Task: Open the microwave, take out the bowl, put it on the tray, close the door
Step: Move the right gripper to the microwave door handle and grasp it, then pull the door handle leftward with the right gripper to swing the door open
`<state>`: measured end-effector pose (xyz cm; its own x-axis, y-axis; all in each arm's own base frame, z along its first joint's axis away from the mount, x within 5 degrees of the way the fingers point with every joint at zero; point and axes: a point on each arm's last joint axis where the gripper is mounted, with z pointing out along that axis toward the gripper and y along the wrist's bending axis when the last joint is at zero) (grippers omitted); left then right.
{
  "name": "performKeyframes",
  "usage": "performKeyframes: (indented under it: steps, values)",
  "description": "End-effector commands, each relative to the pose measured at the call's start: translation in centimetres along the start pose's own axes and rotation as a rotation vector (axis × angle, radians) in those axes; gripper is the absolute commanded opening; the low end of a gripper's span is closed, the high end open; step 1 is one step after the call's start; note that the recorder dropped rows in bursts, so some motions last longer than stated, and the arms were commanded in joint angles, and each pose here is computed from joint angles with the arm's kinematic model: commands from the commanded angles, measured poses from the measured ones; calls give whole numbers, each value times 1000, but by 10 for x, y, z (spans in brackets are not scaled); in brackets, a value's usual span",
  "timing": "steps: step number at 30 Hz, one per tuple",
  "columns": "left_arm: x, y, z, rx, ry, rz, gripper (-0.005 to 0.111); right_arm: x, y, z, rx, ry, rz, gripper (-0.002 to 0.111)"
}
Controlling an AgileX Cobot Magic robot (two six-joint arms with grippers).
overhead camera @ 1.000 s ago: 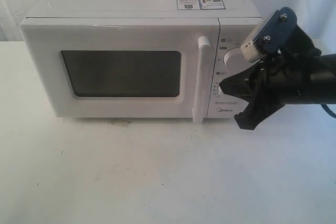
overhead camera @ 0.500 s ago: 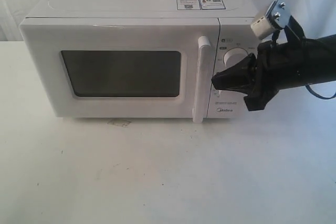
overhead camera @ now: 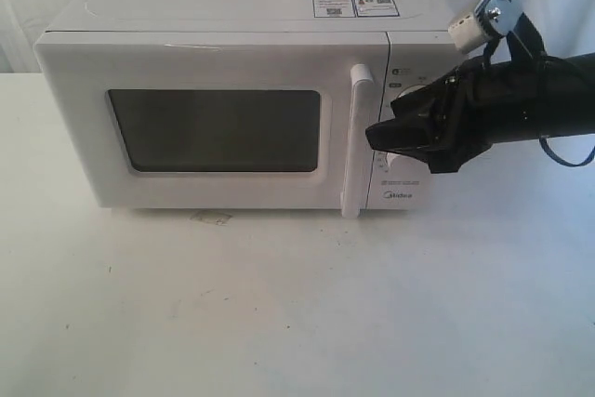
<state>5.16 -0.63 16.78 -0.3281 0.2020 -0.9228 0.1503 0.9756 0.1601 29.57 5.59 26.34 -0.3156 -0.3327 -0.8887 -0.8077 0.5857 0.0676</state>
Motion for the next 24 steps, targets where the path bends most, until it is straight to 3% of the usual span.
performKeyframes:
  steps: [1, 18, 24]
  values:
    - [1, 0, 0, 3, 1, -7, 0, -7, -3, 0, 22, -59, -24, 63]
    - [1, 0, 0, 3, 1, -7, 0, -3, -2, 36, 20, -100, 36, 62]
    - [1, 0, 0, 3, 1, -7, 0, -8, -4, 35, 39, -149, 57, 48]
